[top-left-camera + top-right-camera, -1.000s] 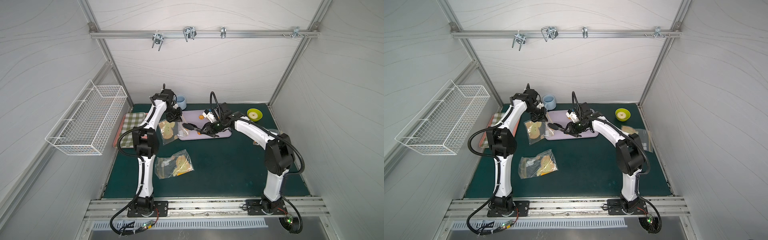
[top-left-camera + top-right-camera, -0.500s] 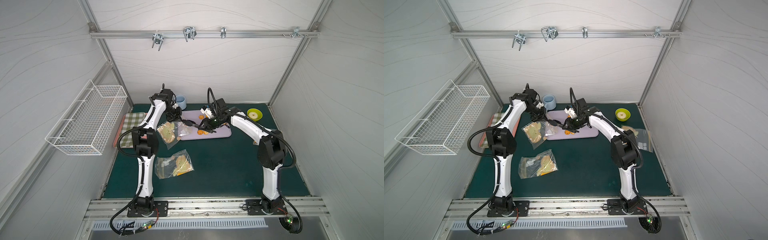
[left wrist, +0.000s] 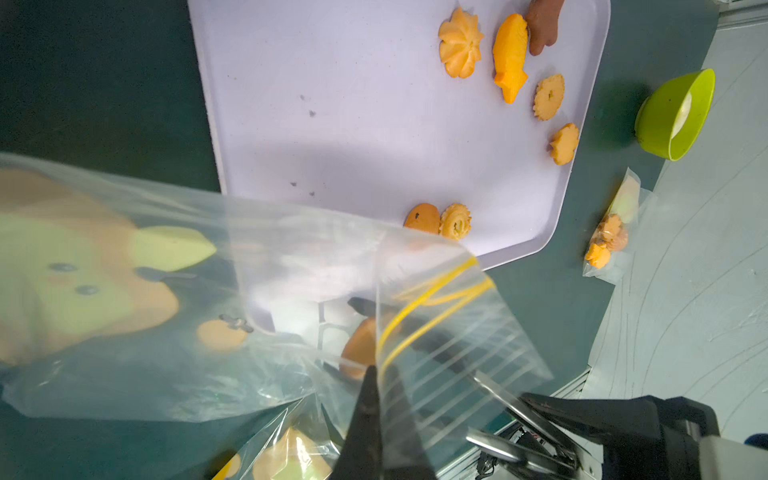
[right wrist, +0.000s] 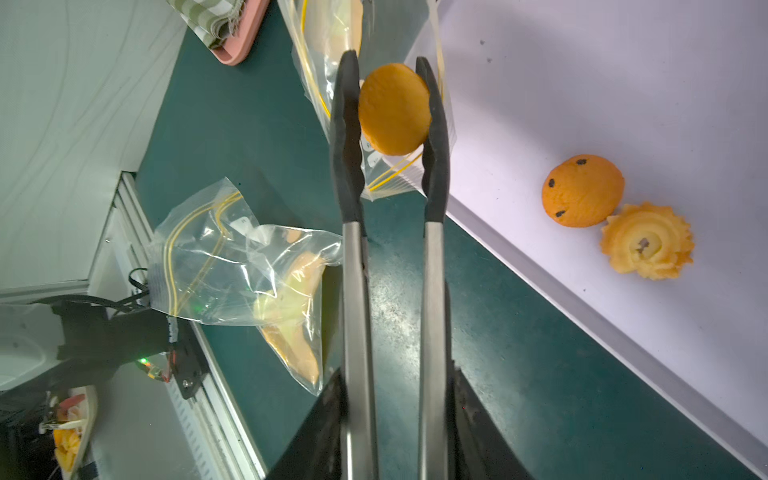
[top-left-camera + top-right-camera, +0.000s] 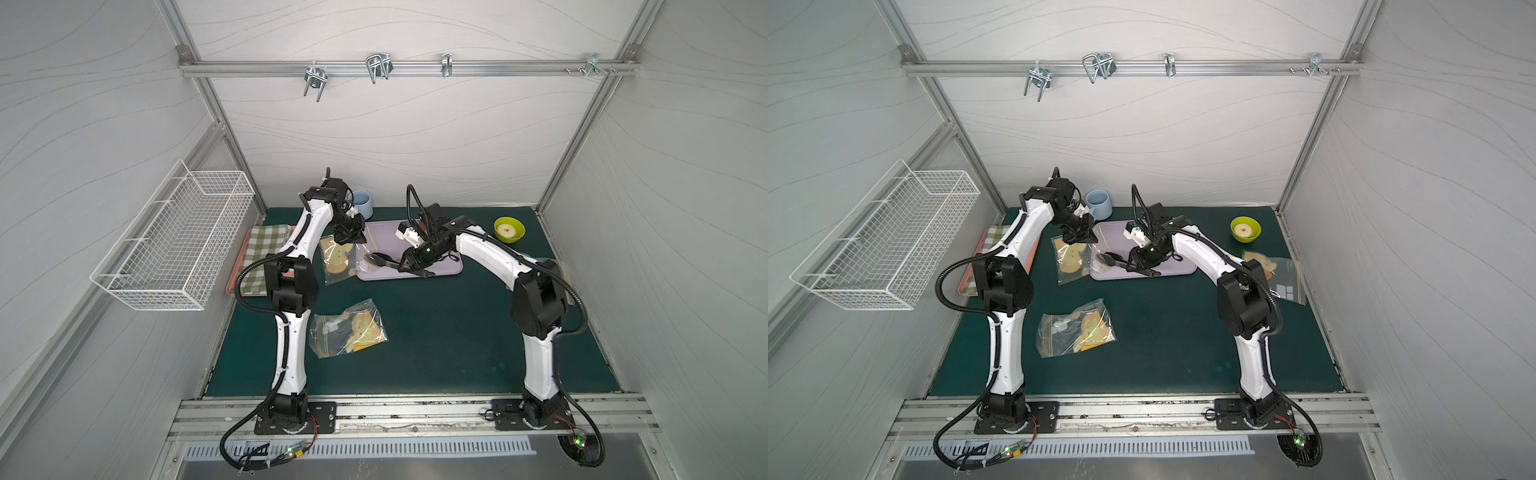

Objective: Put the cookies into a resealable bag to prevent moisture
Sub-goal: Place the cookie in the ziploc bag.

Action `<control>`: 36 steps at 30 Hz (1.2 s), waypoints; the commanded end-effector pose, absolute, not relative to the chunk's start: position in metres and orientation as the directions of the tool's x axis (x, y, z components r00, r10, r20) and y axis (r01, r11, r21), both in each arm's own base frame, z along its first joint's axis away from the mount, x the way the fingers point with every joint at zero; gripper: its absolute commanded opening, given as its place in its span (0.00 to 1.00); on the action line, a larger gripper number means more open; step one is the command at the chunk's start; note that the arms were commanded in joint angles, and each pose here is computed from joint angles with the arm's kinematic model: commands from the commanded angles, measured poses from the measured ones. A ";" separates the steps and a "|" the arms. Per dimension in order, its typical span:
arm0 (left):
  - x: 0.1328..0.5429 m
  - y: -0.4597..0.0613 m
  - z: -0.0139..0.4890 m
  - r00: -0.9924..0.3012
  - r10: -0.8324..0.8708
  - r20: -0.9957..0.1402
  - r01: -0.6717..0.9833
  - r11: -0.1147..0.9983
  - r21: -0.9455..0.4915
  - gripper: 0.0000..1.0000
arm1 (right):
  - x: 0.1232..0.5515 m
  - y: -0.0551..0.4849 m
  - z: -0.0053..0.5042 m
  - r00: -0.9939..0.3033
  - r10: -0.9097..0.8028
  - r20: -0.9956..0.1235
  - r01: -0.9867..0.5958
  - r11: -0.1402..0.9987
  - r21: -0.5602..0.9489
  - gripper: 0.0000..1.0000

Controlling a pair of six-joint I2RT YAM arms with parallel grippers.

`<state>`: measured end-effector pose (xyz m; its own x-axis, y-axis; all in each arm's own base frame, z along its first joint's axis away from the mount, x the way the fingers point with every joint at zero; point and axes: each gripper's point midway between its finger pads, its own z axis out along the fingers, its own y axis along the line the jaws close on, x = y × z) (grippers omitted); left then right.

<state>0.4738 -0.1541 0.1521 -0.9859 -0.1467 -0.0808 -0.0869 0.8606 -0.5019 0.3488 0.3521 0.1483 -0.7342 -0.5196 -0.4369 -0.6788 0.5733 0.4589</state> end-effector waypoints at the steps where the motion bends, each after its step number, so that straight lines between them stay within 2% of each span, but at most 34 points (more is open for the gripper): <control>1: 0.474 -0.162 0.155 -0.988 -0.126 -0.088 -0.061 0.846 -0.530 0.00 | 0.346 0.351 0.166 -0.683 -0.549 -0.482 -0.729 0.545 0.413 0.39; 7: 0.472 -0.168 0.155 -0.990 -0.108 -0.085 -0.046 0.840 -0.541 0.00 | 0.358 0.373 0.182 -0.690 -0.510 -0.513 -0.723 0.503 0.473 0.38; 16: 0.472 -0.172 0.157 -0.991 -0.100 -0.088 -0.034 0.831 -0.556 0.00 | 0.372 0.388 0.182 -0.730 -0.468 -0.497 -0.682 0.464 0.565 0.38; 19: 0.471 -0.172 0.156 -0.991 -0.099 -0.085 -0.036 0.830 -0.557 0.00 | 0.383 0.385 0.175 -0.769 -0.435 -0.469 -0.639 0.505 0.580 0.38; 24: 0.471 -0.171 0.156 -0.991 -0.101 -0.087 -0.036 0.834 -0.551 0.00 | 0.406 0.364 0.160 -0.838 -0.352 -0.416 -0.538 0.660 0.525 0.35; 26: 0.471 -0.172 0.156 -0.991 -0.100 -0.087 -0.036 0.833 -0.552 0.00 | 0.409 0.362 0.160 -0.847 -0.330 -0.418 -0.521 0.670 0.528 0.35; 28: 0.471 -0.172 0.156 -0.991 -0.101 -0.085 -0.037 0.832 -0.554 0.00 | 0.406 0.369 0.167 -0.840 -0.326 -0.435 -0.536 0.626 0.567 0.35; 32: 0.471 -0.173 0.155 -0.992 -0.100 -0.081 -0.038 0.829 -0.558 0.00 | 0.388 0.393 0.190 -0.802 -0.357 -0.478 -0.597 0.462 0.656 0.35; 36: 0.471 -0.173 0.157 -0.992 -0.100 -0.082 -0.037 0.827 -0.560 0.00 | 0.392 0.400 0.187 -0.812 -0.348 -0.469 -0.583 0.450 0.676 0.36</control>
